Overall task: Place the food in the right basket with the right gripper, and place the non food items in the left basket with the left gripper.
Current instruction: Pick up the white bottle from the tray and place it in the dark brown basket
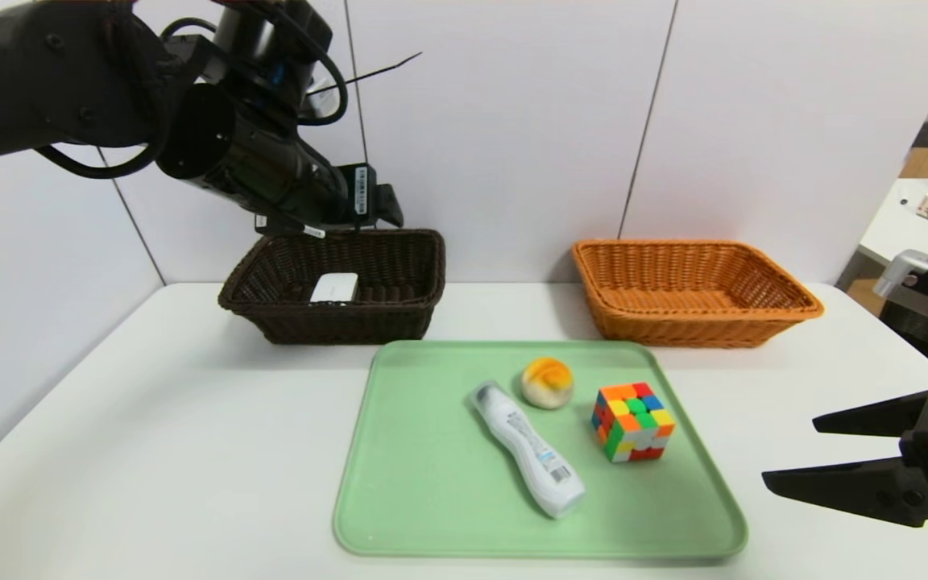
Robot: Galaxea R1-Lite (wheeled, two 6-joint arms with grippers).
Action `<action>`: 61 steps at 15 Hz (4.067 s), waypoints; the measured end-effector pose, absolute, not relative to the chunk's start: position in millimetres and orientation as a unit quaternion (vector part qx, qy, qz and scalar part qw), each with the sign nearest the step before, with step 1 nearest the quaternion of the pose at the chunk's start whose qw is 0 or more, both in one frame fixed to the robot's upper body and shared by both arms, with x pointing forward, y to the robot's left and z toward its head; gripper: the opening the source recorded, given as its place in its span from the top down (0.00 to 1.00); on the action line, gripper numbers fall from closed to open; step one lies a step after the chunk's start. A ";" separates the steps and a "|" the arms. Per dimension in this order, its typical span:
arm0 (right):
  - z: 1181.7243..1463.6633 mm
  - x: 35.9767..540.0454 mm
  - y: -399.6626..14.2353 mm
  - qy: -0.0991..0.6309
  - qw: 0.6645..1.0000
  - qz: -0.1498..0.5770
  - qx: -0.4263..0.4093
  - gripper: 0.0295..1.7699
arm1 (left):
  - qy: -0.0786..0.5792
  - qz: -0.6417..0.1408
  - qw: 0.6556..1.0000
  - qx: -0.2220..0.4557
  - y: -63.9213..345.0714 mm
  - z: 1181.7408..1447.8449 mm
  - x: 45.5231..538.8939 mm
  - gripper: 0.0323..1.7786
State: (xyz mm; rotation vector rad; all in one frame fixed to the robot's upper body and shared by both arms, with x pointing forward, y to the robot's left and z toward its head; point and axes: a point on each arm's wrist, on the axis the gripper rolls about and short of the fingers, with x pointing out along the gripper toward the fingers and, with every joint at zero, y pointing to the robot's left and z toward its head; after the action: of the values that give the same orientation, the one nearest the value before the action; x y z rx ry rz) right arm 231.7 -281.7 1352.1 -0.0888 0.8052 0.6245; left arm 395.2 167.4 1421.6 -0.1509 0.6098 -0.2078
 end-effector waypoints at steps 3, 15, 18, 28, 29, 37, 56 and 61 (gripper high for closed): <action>1352.0 228.0 -285.4 0.385 0.876 0.289 -0.031 0.04 | 0.321 -0.151 0.932 -0.074 138.5 1421.9 356.0 0.06; 1379.1 224.1 -283.8 0.297 0.902 0.310 -0.036 0.04 | 0.398 -0.227 0.889 -0.019 78.7 1379.4 293.5 0.05; 1385.7 219.1 -283.0 0.279 0.904 0.320 -0.042 0.04 | 0.404 -0.229 0.886 -0.009 63.6 1368.4 292.8 0.05; 1430.6 198.3 -285.8 0.254 0.905 0.339 -0.047 0.04 | 0.414 -0.224 0.882 0.026 21.8 1330.6 296.7 0.05; 1434.0 195.9 -286.8 0.257 0.904 0.338 -0.046 0.04 | 0.416 -0.223 0.881 0.029 19.3 1327.8 298.1 0.05; 1436.1 194.1 -287.8 0.272 0.901 0.335 -0.045 0.04 | 0.413 -0.136 0.900 0.030 -4.5 1298.7 317.1 0.05; 1421.0 197.2 -287.1 0.297 0.894 0.332 -0.045 0.04 | 0.472 -0.032 0.881 -0.007 -21.5 1256.0 329.2 0.31; 1420.9 196.8 -287.3 0.297 0.894 0.331 -0.045 0.04 | 0.484 -0.029 0.875 -0.004 -22.2 1249.7 329.2 0.70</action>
State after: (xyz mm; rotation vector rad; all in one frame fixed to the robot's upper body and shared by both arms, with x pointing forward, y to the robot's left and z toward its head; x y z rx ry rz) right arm 196.8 -287.3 1420.9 -0.0941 0.6161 0.6873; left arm 329.2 -22.2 1249.7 -0.0085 1.0106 -0.0604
